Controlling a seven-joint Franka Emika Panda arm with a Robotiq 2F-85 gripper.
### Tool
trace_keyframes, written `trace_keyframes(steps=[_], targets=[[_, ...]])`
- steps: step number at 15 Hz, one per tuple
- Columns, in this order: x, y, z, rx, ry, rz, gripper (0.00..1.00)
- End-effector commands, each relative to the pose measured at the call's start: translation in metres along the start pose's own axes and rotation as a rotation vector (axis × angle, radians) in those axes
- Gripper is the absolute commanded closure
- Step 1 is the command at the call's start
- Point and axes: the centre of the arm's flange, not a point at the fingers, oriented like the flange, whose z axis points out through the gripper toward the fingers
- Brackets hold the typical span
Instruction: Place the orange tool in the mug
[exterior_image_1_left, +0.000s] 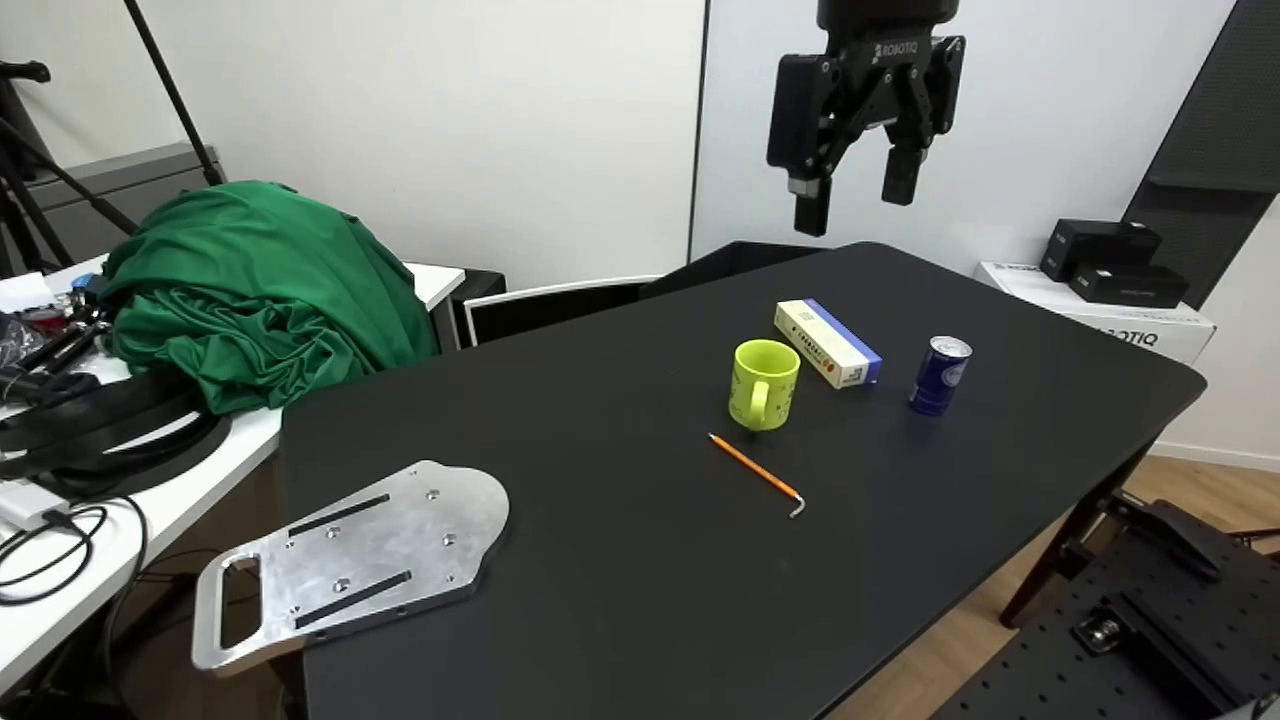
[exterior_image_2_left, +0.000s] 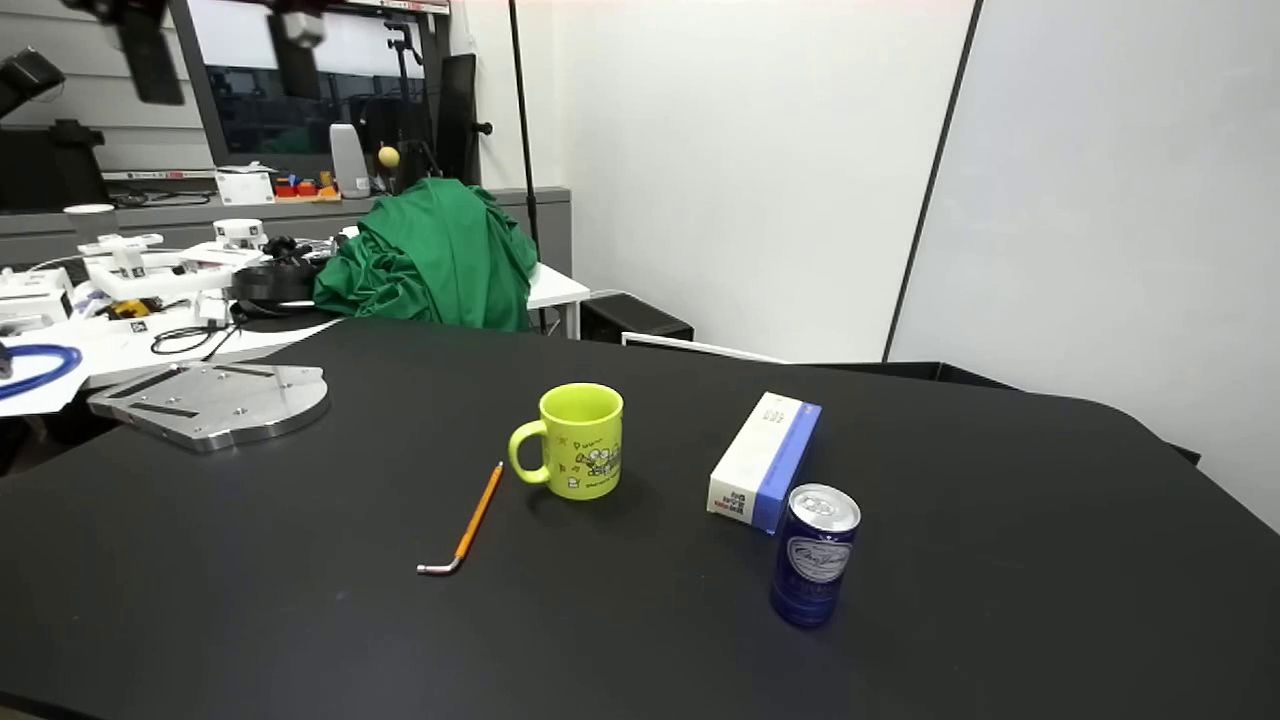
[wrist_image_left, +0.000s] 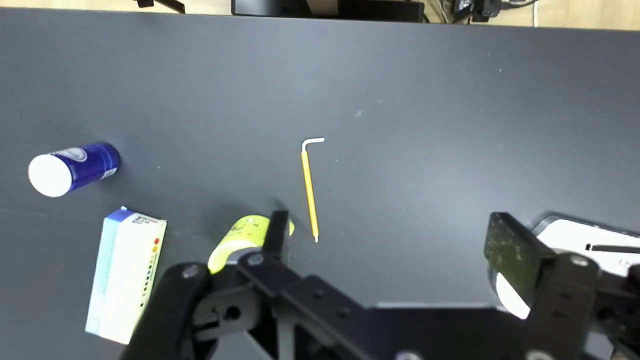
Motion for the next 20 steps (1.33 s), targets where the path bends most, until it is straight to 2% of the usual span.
trace_keyframes(steps=[1,3,5,6,8,13,15,20], targets=[[0.034,0.057,0.026,0.053,0.038,-0.003,0.00],[0.056,0.087,0.047,0.117,0.035,-0.009,0.00],[0.076,0.110,0.072,0.131,-0.001,-0.018,0.00],[0.044,0.095,0.056,0.106,0.032,-0.007,0.00],[0.050,0.103,0.072,0.111,0.007,-0.003,0.00],[0.047,0.096,0.060,0.104,0.032,-0.020,0.00],[0.061,0.098,0.091,0.068,0.008,0.010,0.00],[0.070,0.092,0.160,0.069,-0.050,-0.006,0.00]])
